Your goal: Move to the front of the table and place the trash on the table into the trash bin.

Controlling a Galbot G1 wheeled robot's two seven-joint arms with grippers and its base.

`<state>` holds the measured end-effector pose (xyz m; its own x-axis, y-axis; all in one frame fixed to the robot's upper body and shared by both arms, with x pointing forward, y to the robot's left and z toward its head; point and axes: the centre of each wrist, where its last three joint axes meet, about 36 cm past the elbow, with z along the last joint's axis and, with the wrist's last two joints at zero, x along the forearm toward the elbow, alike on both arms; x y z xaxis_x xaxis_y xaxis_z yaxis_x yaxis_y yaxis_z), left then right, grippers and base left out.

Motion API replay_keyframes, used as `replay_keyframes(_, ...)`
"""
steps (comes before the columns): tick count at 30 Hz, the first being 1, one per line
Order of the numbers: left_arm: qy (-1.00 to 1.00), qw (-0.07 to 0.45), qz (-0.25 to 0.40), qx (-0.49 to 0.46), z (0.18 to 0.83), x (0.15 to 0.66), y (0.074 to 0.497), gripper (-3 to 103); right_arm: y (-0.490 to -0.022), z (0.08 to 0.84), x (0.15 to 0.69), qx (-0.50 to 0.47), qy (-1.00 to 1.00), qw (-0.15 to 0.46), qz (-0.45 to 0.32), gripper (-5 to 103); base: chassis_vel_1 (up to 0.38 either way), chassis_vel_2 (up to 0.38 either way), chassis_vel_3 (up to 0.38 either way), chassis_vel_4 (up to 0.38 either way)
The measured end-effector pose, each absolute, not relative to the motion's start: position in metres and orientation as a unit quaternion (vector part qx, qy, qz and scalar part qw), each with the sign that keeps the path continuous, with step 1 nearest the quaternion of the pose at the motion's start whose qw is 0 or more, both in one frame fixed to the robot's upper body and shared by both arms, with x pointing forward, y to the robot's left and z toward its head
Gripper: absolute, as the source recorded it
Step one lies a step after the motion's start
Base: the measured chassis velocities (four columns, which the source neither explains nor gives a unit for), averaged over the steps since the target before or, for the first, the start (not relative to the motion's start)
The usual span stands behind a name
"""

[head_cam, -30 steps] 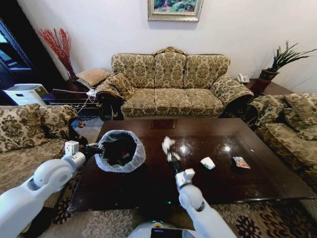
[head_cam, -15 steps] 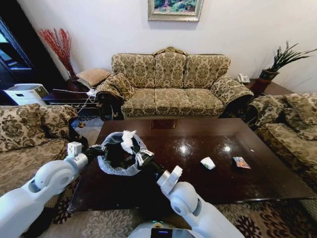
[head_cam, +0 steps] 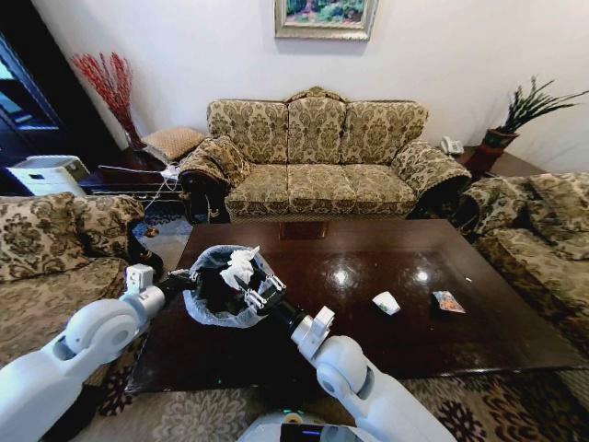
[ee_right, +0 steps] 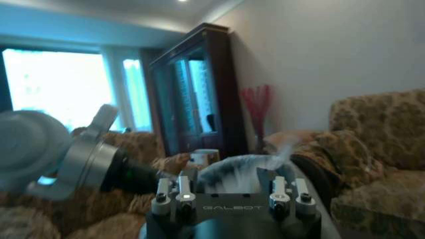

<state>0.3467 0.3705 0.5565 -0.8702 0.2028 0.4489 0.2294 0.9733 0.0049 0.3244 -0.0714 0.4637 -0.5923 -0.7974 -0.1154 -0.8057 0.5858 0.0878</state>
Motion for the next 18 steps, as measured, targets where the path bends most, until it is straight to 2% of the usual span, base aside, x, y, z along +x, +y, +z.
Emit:
replay_keyframes(1,-0.967,0.229,-0.028,-0.113,0.556,0.346,0.37,1,-0.071,0.463,0.325,-0.455,0.888,0.033,0.061,61,0.0,0.0,0.0,0.0)
replay_keyframes(4,-0.966,0.228,-0.026,-0.116,0.556,0.345,0.367,1,-0.069,0.465,0.326,-0.459,0.886,0.042,0.06,78,0.0,0.0,0.0,0.0)
replay_keyframes(5,-0.966,0.228,-0.026,-0.116,0.556,0.345,0.367,1,-0.069,0.465,0.326,-0.459,0.886,0.042,0.06,78,0.0,0.0,0.0,0.0)
replay_keyframes(8,-0.966,0.23,-0.026,-0.115,0.556,0.344,0.368,1,-0.072,0.464,0.325,-0.449,0.887,0.071,0.077,93,0.0,0.0,0.0,0.0)
replay_keyframes(9,-0.966,0.23,-0.026,-0.115,0.556,0.344,0.368,1,-0.072,0.464,0.325,-0.449,0.887,0.071,0.077,93,0.0,0.0,0.0,0.0)
replay_keyframes(10,-0.966,0.23,-0.026,-0.114,0.555,0.345,0.369,1,-0.074,0.465,0.323,-0.441,0.89,0.082,0.088,97,0.0,0.0,0.0,0.0)
replay_keyframes(12,-0.967,0.23,-0.028,-0.106,0.555,0.347,0.373,1,-0.084,0.466,0.315,-0.396,0.906,0.098,0.114,99,0.0,0.0,0.0,0.0)
replay_keyframes(14,-0.968,0.229,-0.029,-0.099,0.555,0.349,0.377,1,-0.102,0.463,0.31,-0.321,0.936,0.077,0.124,100,0.0,0.0,0.0,0.0)
replay_keyframes(15,-0.968,0.229,-0.029,-0.099,0.555,0.349,0.377,1,-0.102,0.463,0.31,-0.321,0.936,0.077,0.124,100,0.0,0.0,0.0,0.0)
replay_keyframes(16,-0.968,0.229,-0.028,-0.097,0.555,0.35,0.378,1,-0.111,0.46,0.31,-0.285,0.948,0.057,0.127,100,0.0,0.0,0.0,0.0)
replay_keyframes(17,-0.969,0.227,-0.027,-0.095,0.554,0.35,0.379,1,-0.131,0.452,0.313,-0.21,0.967,0.003,0.143,100,0.0,0.0,0.0,0.0)
replay_keyframes(18,-0.969,0.227,-0.027,-0.095,0.554,0.35,0.379,1,-0.131,0.452,0.313,-0.21,0.967,0.003,0.143,100,0.0,0.0,0.0,0.0)
